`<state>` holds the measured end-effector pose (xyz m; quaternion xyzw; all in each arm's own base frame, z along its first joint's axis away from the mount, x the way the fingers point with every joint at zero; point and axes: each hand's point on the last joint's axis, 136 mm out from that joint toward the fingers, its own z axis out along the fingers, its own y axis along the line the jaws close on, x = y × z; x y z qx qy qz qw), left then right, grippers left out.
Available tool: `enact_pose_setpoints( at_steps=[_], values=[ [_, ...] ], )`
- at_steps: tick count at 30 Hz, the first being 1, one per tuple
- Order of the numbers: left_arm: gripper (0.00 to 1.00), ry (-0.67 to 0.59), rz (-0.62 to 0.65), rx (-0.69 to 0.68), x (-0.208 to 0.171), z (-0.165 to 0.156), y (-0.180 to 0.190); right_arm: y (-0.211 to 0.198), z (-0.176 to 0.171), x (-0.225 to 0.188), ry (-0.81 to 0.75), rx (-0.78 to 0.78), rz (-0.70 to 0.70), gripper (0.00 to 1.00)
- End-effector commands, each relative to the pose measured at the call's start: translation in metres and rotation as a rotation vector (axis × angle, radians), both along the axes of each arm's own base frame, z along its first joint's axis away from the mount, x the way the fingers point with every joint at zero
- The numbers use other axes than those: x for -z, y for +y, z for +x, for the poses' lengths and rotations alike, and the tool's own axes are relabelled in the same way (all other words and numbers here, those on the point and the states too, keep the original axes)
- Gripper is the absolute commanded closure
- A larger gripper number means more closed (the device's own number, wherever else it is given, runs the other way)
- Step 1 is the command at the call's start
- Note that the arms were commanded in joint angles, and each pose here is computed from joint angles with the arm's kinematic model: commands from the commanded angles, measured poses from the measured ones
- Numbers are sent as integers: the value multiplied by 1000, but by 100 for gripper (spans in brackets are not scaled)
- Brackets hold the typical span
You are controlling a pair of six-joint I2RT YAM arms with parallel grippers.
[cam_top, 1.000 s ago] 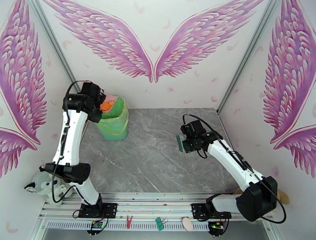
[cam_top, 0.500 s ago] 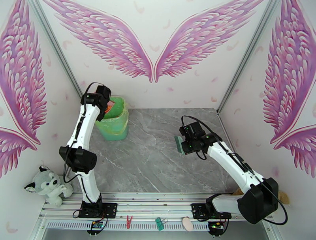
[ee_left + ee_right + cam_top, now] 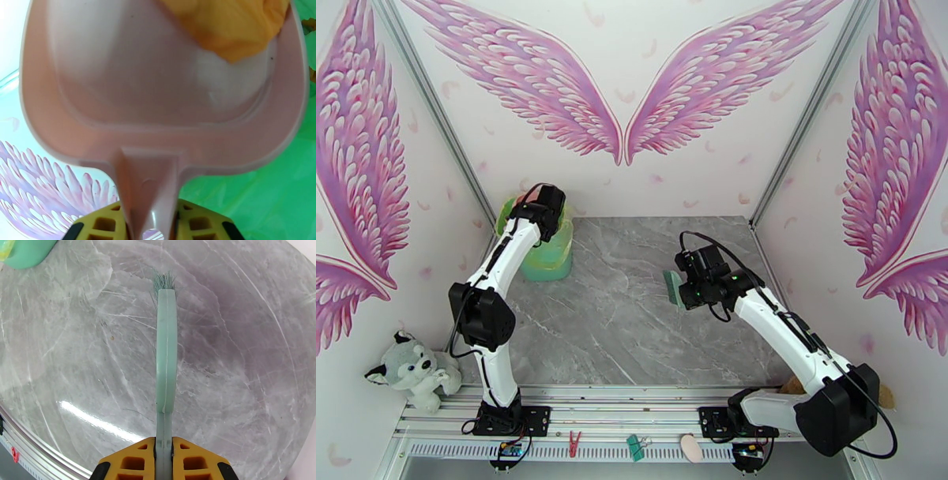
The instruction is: Sweep away the paper scraps from the table
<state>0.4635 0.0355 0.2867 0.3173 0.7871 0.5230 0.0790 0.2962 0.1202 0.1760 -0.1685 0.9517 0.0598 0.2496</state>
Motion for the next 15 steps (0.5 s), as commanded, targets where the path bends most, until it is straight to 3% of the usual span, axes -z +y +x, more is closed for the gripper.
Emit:
enact_pose_setpoints(
  at_steps=[1, 7, 15],
  values=[
    [100, -26, 39, 37, -23, -3, 3, 7, 0, -4, -24, -6, 34, 100],
    [100, -75, 56, 37, -42, -6, 5, 7, -1, 0, -15, -7, 35, 100],
    [100, -210, -30, 35, -83, -26, 6, 6, 0, 1, -14, 2, 30, 100]
  ],
)
